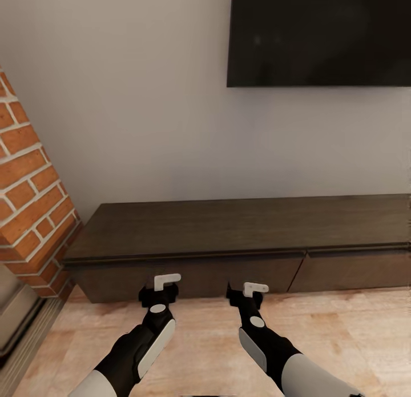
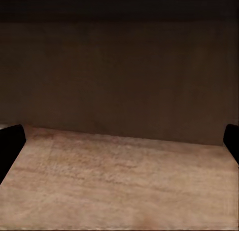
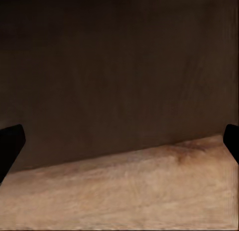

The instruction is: Place each of the two pumpkins and all three candles from the living room inside a cabinet in the living room (use any cabinet), then make sure every cabinet is closed, and position the cauldron so it is next to a table in the living room.

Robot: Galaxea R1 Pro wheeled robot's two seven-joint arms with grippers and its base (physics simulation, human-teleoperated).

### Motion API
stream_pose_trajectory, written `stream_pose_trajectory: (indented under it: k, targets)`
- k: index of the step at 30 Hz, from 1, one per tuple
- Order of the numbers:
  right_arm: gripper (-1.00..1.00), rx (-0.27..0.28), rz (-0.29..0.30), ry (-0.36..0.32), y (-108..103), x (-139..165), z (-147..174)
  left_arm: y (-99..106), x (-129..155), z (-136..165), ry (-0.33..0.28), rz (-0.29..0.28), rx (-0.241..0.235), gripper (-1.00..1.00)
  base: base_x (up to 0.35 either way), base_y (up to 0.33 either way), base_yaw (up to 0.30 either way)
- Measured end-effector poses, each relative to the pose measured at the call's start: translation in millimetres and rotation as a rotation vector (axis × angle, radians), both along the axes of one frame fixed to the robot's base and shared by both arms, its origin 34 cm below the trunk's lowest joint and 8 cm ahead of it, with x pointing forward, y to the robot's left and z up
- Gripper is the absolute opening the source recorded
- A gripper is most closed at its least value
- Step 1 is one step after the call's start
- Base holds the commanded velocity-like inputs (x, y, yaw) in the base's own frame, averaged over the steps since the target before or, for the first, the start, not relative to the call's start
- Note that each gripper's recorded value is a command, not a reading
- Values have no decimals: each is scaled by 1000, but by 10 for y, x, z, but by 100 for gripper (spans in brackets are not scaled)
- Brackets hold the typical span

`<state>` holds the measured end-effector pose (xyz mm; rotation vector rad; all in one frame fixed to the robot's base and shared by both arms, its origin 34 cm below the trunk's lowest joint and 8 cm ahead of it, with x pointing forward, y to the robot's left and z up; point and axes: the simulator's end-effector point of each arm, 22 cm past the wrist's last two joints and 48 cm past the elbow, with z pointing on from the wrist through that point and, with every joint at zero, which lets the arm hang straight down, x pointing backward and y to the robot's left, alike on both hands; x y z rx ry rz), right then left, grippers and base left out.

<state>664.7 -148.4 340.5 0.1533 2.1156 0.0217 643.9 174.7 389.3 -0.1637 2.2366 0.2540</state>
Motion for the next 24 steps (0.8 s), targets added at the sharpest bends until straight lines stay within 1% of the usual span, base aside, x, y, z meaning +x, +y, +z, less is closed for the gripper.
stream_pose_trajectory:
  k: [3,5,9,11,14,16,17,18,19,20,22,24]
  targets:
    - [100,2,7,8,21,-8,-13,-6,-3,-3,2,0,-2,100,-319,0,0]
    - [100,0,16,30,38,-33,-51,-20,-6,-7,5,1,-9,100,-318,0,0]
    - [100,-22,52,150,76,-175,-244,-13,-1,16,17,8,-19,100,-276,0,0]
    - [100,-27,67,198,100,-240,-316,-11,-32,-15,48,2,-12,100,-170,0,0]
    - [100,-31,84,256,121,-326,-401,-3,-108,-62,130,-23,8,100,-63,0,0]
    - [100,-38,95,296,125,-388,-457,3,-129,-12,178,-39,11,100,-20,0,0]
    - [100,-42,101,316,127,-418,-482,10,-116,50,190,-40,1,100,-8,0,0]
    - [100,-44,109,339,137,-447,-501,41,-96,130,202,-29,-28,100,-5,0,0]
    - [100,-44,111,346,142,-455,-505,51,-94,146,207,-22,-42,100,-3,0,0]
    - [100,-45,116,364,151,-477,-518,66,-96,168,218,-9,-72,100,-2,0,0]
    - [100,-45,121,379,157,-498,-530,94,-101,175,229,4,-96,100,-1,0,0]
    - [100,-46,123,377,167,-488,-486,133,-126,176,241,13,-105,100,0,0,0]
